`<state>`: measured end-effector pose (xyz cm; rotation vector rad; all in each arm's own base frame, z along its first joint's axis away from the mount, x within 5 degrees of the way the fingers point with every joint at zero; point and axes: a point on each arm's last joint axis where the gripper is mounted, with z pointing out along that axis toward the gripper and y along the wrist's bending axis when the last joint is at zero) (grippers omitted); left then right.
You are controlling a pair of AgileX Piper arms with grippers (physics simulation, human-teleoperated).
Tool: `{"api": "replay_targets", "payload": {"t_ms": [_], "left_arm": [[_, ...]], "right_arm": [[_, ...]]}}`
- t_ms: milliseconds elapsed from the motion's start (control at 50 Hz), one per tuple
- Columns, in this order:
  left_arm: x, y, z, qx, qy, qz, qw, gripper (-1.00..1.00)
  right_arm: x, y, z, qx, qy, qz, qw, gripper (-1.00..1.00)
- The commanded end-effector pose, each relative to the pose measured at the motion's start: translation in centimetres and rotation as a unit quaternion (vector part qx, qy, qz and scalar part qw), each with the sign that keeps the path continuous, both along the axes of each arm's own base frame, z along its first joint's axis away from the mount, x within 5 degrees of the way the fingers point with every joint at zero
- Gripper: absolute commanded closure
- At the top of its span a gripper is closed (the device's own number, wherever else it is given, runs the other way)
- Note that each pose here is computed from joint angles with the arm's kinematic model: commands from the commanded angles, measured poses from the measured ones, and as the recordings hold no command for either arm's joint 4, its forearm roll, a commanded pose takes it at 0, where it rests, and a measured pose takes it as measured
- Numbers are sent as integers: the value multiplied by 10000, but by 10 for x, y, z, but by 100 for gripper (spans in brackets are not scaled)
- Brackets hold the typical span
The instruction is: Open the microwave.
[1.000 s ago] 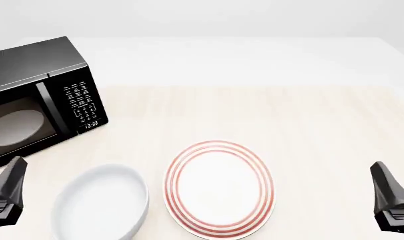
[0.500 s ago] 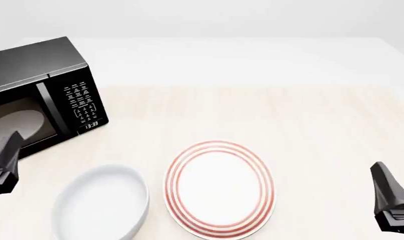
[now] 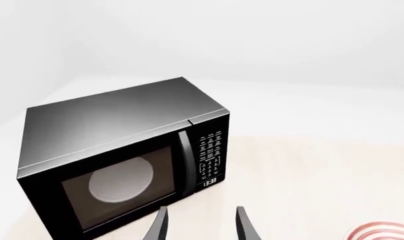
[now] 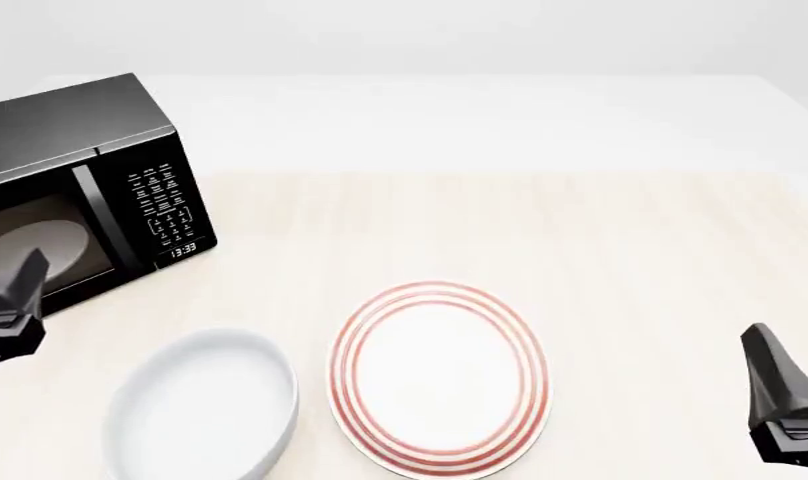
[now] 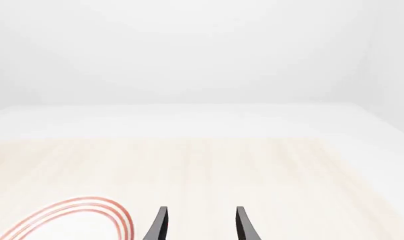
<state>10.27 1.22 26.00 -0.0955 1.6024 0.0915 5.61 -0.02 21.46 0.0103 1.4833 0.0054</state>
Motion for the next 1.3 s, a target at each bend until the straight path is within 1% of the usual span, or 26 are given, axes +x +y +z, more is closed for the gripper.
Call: {"api": "replay_targets", "payload": {"t_ms": [20, 220, 260, 280, 600, 720, 800, 820, 840, 1080, 1300], "left_arm": [[13, 4, -6, -28, 127, 92, 9999, -100], [31, 4, -12, -72, 167, 8, 9998, -100], [33, 4, -13, -76, 179, 18, 9998, -100], [35, 5, -15, -64, 175, 41, 9998, -100], [56, 7, -19, -70, 261, 10, 9996, -100], [66, 8, -27, -111, 332, -5, 9994, -100], [70, 8, -26, -101, 322, -12, 9994, -100], [70, 8, -26, -26, 295, -13, 9996, -100], [69, 8, -26, -24, 294, -11, 9996, -100], [86, 9, -29, -68, 375, -34, 9993, -100], [97, 10, -32, -92, 420, -37, 9991, -100]], "right_arm": [[0, 0, 0, 0, 0, 0, 10000, -100], [0, 0, 0, 0, 0, -1, 10000, -100], [0, 0, 0, 1, 0, -1, 10000, -100], [-1, 0, 4, 1, -1, -2, 10000, -100], [-1, 0, 4, 1, 0, -2, 10000, -100], [-1, 0, 4, 1, 1, -2, 10000, -100], [-1, 0, 4, 1, 0, -2, 10000, -100], [-1, 0, 4, 1, 0, -2, 10000, -100], [-1, 0, 4, 2, -1, -2, 10000, -100], [-1, 0, 4, 0, 0, -3, 10000, -100], [-1, 0, 4, 1, 0, -1, 10000, -100]]}}
